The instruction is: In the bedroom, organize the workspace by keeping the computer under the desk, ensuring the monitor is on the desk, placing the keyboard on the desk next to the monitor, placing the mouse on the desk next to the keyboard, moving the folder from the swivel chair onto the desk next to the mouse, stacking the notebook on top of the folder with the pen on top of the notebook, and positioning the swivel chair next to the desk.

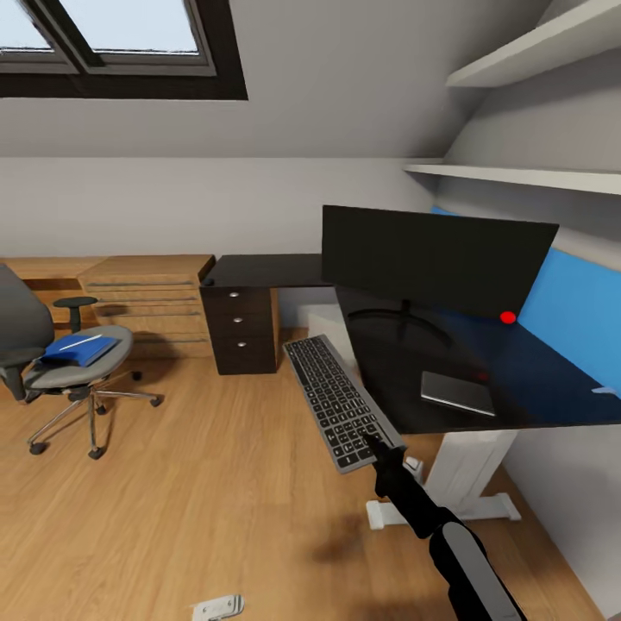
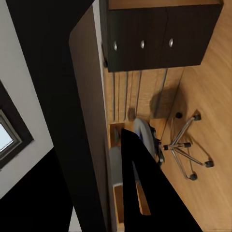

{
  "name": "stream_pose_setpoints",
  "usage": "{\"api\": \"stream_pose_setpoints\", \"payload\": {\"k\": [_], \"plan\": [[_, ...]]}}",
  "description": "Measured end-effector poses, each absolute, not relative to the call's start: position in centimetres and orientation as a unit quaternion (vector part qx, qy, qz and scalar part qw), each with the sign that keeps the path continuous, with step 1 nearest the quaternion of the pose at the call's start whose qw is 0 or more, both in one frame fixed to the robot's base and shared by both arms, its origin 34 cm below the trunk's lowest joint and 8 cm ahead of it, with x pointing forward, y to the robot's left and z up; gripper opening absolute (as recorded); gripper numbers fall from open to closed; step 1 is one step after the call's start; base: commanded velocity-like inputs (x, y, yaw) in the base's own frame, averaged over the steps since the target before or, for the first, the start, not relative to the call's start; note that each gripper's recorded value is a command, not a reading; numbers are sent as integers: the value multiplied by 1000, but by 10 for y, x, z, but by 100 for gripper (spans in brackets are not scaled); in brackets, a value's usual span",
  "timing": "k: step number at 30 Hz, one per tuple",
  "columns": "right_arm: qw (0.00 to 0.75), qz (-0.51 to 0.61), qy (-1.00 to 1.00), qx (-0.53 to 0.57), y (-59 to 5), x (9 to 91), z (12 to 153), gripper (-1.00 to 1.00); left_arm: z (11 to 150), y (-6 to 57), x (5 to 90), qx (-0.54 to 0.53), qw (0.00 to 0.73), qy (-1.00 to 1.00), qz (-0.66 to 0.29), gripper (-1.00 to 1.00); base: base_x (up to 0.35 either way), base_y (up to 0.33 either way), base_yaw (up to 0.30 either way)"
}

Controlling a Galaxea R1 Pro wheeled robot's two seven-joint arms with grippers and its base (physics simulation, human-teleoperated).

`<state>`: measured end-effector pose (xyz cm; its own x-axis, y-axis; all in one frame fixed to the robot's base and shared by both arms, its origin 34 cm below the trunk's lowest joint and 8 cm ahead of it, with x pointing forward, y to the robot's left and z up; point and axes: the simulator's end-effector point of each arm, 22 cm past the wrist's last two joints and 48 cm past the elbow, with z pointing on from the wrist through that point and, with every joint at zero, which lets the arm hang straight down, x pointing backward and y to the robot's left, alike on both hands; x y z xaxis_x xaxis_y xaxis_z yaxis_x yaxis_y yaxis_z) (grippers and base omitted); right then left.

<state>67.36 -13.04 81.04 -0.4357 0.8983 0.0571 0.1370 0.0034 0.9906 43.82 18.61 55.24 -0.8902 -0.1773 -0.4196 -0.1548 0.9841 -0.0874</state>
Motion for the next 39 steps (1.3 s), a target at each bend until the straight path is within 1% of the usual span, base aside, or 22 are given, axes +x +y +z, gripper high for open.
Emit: {"api": "stream_pose_setpoints", "payload": {"k": [6,16,23,29,39], "plan": [[334,571,625,414,-130,674,812,-100,554,186,439,-86,220,971,-26,100,0,234,136],[330,579,632,395,-113,669,819,-100,553,188,438,-86,220,971,-24,100,0,15,166],[331,583,632,389,-110,668,825,-100,556,188,441,-86,225,970,-24,100,1,0,31],[334,585,630,385,-109,668,830,-100,559,188,443,-85,230,969,-24,100,176,128,1],[339,588,628,380,-108,667,838,-100,564,188,447,-85,237,967,-25,100,254,218,0]]}}
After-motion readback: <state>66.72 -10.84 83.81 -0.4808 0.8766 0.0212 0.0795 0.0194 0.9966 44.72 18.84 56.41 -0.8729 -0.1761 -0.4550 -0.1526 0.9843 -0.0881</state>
